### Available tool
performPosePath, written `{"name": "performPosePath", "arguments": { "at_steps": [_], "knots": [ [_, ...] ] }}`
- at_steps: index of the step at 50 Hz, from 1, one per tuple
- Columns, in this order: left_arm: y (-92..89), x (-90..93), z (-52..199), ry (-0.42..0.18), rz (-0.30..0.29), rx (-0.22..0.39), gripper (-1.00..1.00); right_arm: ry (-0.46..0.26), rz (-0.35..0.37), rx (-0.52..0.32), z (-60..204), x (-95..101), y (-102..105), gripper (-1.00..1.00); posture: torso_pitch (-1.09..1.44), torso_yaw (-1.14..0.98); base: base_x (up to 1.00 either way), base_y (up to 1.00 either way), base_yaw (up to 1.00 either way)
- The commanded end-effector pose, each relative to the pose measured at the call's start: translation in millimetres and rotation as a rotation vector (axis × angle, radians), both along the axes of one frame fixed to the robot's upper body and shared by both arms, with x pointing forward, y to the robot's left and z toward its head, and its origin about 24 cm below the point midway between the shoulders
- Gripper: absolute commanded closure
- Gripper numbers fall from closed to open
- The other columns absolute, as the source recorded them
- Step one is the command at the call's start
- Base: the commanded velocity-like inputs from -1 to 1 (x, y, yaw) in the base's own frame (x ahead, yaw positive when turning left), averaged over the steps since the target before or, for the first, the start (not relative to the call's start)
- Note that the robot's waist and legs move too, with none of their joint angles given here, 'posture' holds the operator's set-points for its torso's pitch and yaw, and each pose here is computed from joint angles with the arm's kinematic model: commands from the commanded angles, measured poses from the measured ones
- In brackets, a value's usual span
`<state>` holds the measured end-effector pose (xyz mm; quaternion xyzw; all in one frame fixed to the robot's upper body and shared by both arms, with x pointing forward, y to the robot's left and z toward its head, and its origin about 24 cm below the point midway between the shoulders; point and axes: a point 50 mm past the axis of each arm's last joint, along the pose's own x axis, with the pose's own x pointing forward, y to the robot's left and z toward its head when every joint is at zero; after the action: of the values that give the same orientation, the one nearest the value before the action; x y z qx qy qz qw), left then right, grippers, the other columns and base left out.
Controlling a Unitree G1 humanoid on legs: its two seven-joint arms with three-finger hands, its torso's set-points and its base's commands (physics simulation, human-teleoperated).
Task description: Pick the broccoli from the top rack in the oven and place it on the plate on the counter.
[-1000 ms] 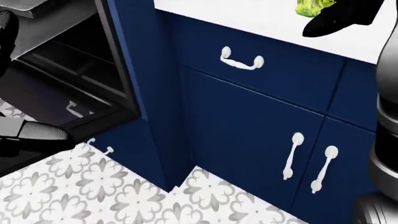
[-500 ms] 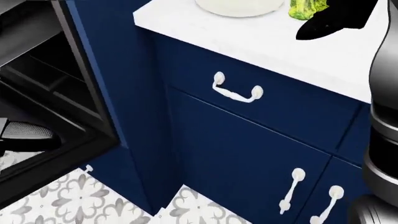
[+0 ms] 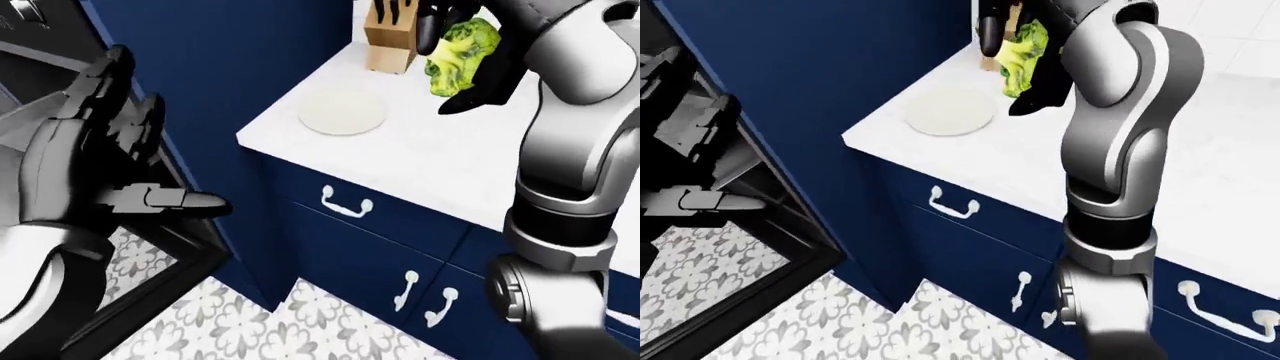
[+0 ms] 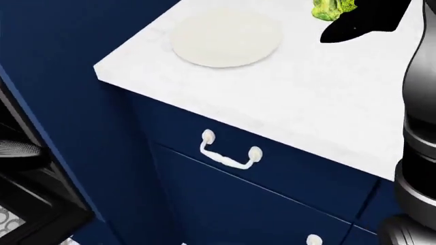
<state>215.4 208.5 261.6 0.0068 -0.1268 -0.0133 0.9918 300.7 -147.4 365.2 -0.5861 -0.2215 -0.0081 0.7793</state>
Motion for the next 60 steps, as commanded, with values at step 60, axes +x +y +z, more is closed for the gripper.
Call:
{"name": "performPosePath", "arguments": {
  "at_steps": [60],
  "knots": [
    [12.0,-9.7,11.5,-0.081,0.042,-0.003,-1.0,0.057,-0.052,-0.03,-3.2,9.8,-4.5,1.0,0.0,0.0,0.05,0.0,0.19]
  ]
}}
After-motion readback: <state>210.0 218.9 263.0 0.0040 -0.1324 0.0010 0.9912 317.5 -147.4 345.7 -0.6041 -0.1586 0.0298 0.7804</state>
